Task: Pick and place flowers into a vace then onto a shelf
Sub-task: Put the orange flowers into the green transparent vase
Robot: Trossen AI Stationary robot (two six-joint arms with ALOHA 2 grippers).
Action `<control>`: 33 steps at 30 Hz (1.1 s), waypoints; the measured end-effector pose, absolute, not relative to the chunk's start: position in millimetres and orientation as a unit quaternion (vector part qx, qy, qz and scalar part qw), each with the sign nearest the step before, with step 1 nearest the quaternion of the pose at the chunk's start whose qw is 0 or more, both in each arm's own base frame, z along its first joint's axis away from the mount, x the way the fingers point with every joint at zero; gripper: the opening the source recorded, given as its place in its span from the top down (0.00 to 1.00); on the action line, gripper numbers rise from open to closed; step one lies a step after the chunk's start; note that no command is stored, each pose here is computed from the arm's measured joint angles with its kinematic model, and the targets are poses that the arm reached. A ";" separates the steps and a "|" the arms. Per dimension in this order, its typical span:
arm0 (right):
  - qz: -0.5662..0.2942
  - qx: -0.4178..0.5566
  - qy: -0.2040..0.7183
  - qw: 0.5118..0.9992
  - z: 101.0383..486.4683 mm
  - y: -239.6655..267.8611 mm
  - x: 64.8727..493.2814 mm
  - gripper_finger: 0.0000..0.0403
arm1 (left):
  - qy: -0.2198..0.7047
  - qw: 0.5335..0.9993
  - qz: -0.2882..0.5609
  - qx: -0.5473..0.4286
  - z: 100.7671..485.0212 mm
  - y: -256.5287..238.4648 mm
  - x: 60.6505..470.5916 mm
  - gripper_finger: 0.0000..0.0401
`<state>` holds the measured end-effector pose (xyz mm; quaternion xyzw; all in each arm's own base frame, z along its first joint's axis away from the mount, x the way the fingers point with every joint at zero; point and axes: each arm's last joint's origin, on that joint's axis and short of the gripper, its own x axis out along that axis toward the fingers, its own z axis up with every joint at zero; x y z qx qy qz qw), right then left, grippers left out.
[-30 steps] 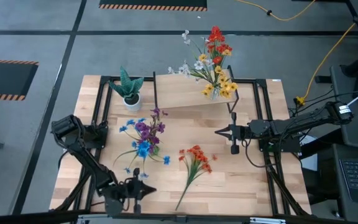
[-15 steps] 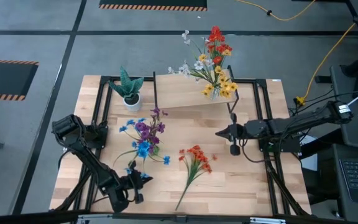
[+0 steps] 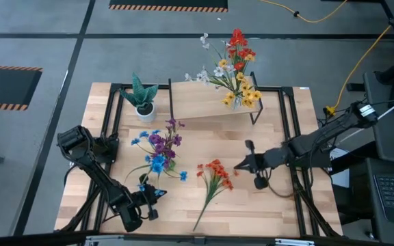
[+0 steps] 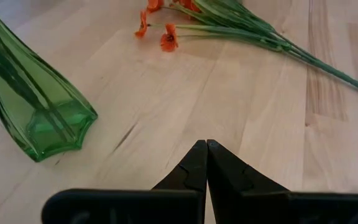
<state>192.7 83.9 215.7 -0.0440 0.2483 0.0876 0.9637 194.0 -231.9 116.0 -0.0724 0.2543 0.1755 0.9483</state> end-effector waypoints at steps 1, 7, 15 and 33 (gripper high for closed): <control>0.092 -0.056 0.255 0.961 217.9 88.8 197.5 1.00 | 0.251 0.949 0.178 -0.071 116.2 -231.5 194.3 0.99; 0.117 -0.109 0.286 0.945 225.7 114.6 227.4 0.98 | 0.256 0.947 0.181 -0.063 115.7 -229.0 196.0 0.99; 0.138 -0.183 0.354 0.907 228.0 138.4 262.5 0.98 | 0.289 0.933 0.207 -0.053 111.7 -216.7 198.1 0.99; 0.215 -0.312 0.444 0.812 188.2 195.3 332.4 0.63 | 0.306 0.929 0.196 -0.069 111.3 -216.6 202.3 0.99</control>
